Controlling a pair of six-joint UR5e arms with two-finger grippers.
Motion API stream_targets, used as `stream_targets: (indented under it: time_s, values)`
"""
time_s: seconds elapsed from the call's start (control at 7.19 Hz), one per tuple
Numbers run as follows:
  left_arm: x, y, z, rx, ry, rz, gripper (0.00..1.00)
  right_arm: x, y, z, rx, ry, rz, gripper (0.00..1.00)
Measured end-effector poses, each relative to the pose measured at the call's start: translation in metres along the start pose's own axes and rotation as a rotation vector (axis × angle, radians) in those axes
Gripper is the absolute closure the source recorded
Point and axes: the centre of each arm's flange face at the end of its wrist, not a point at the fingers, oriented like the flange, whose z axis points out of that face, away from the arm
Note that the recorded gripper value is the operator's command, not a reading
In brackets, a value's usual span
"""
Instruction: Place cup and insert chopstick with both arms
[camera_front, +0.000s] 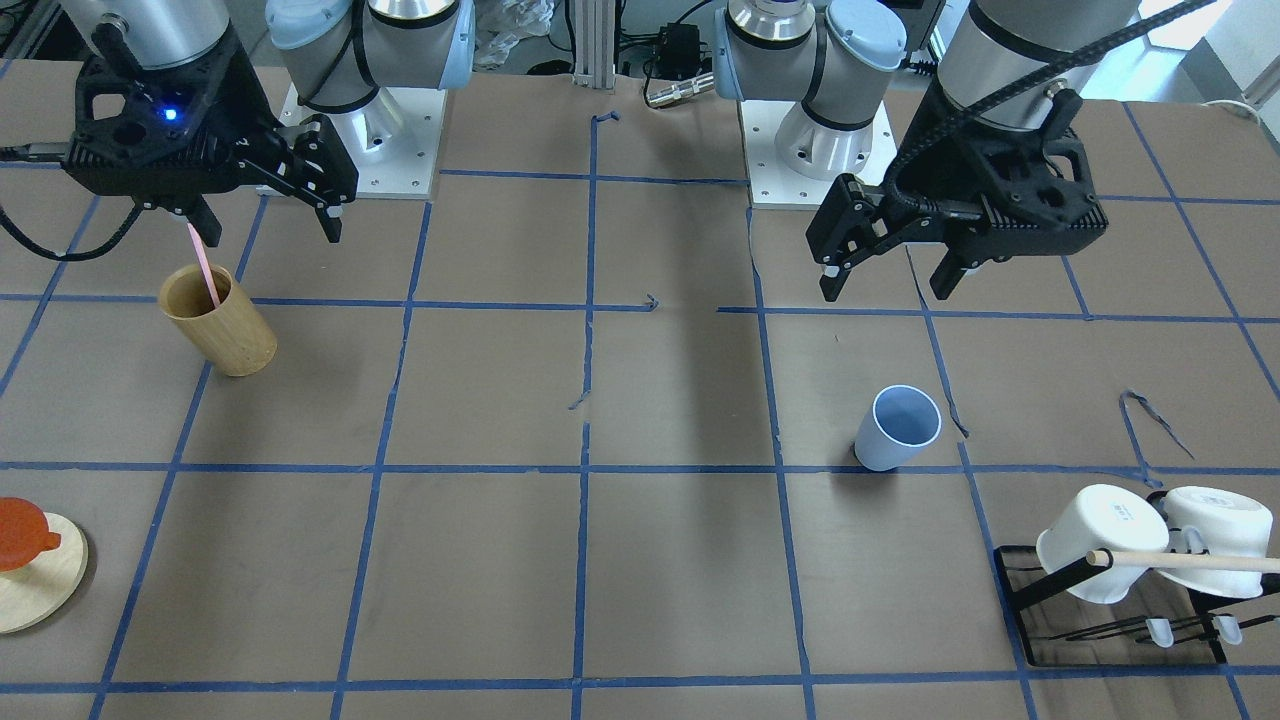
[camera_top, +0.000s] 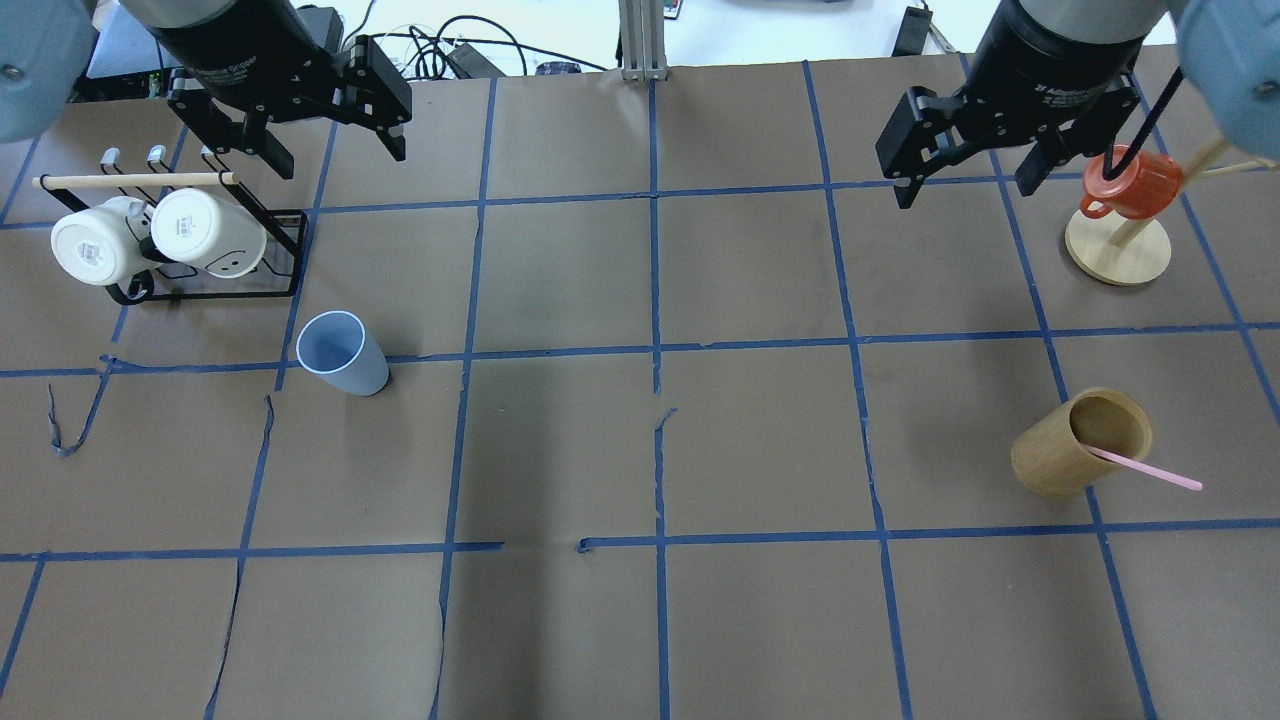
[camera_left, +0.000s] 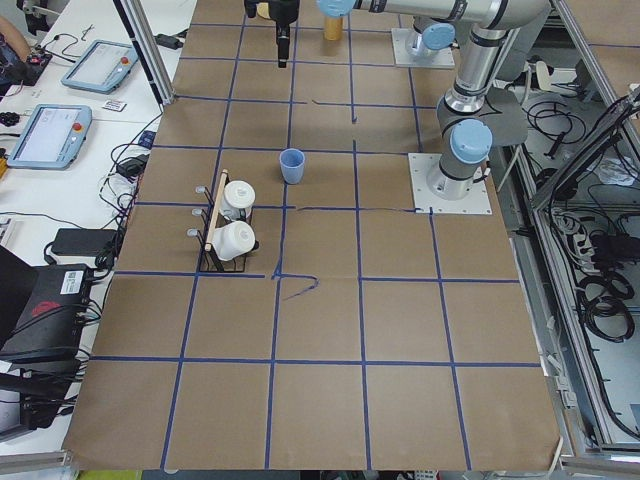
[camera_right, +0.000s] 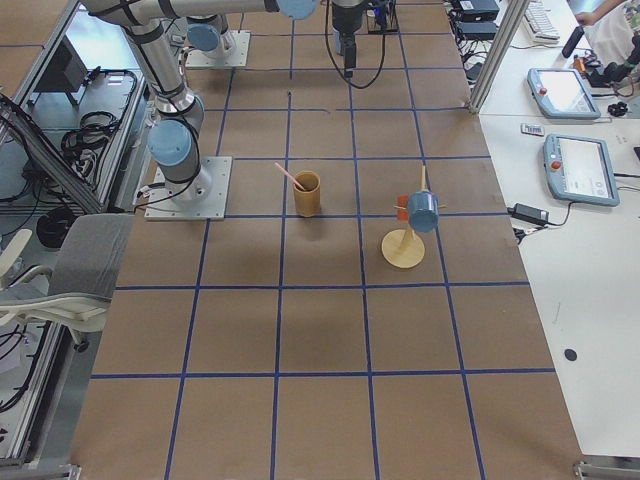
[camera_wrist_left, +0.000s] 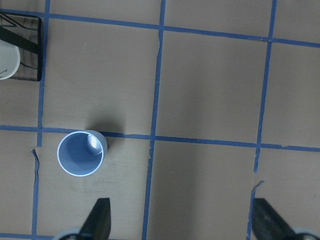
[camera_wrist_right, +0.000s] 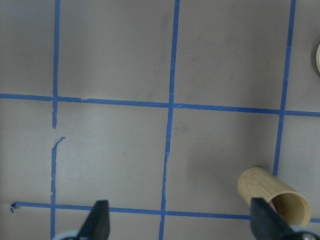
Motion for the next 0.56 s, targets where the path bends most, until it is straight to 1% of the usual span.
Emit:
stream_targets:
  time_s: [0.56]
  values:
    - [-0.0004,0.0009,-0.0009,0.002,-0.003,0.003,0.0,0.0,0.0,0.0,0.0,0.0,0.0,0.0]
